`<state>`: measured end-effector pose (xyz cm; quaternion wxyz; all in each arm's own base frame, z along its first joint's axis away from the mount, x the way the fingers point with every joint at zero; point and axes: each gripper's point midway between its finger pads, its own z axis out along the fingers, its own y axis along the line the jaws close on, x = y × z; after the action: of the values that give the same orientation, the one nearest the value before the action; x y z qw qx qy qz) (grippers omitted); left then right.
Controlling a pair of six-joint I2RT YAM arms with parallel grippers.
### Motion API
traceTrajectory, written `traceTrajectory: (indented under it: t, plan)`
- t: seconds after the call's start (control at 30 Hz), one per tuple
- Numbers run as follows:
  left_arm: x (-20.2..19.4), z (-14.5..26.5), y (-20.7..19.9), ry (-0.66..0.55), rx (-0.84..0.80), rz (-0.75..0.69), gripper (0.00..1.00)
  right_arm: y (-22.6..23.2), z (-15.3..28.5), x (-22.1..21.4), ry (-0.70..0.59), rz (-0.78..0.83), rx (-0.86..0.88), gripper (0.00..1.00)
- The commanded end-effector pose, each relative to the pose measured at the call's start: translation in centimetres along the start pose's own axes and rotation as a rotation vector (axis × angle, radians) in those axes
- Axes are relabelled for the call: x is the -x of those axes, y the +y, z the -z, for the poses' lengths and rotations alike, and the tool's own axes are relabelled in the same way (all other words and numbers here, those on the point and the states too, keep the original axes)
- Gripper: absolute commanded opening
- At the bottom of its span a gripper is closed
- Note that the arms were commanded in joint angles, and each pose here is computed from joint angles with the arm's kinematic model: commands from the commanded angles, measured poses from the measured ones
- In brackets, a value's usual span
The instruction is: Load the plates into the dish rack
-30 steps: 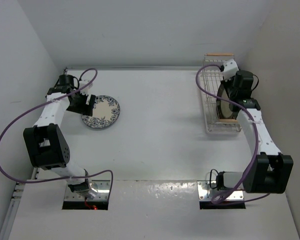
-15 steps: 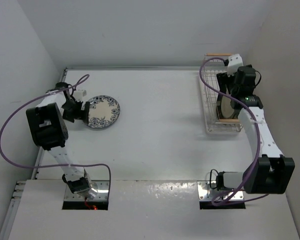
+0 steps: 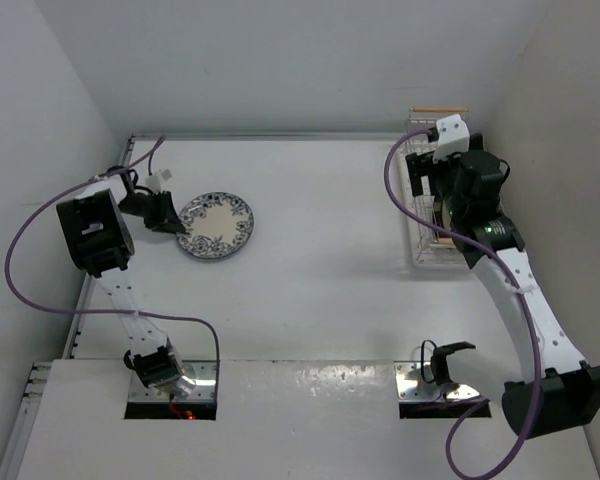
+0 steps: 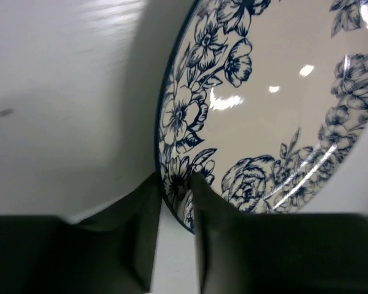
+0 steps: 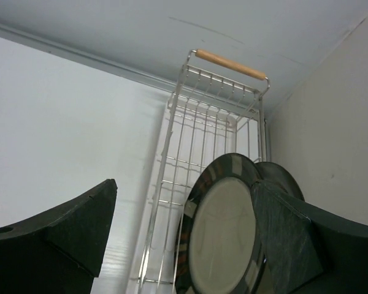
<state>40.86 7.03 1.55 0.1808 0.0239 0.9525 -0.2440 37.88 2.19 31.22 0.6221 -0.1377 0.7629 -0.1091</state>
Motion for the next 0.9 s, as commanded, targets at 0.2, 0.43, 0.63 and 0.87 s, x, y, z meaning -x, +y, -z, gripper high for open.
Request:
traceTrajectory:
  t: [0.2,0.43,0.63,0.87]
  plan:
    - [-2.4,-2.4,-4.7,0.109,-0.239,-0.014,0.0,9.2,1.3,0.2,-0.014,-0.124,0.376,0.89]
    - [2.1,3.8,-18.2,-0.034,-0.313,-0.575,0.0,24.5,1.8,-2.8,0.151,-0.242,0.924,0.86]
    - [0.3,5.3,-25.9,-0.043,-0.475,-0.738,0.0,33.0,0.7,-2.6,0.219,-0.35,1.123,0.85]
    - [-0.9,6.0,-28.5,-0.033,-0.572,-0.769,0.0,37.2,-1.2,-5.2,0.272,-0.407,1.157,0.58]
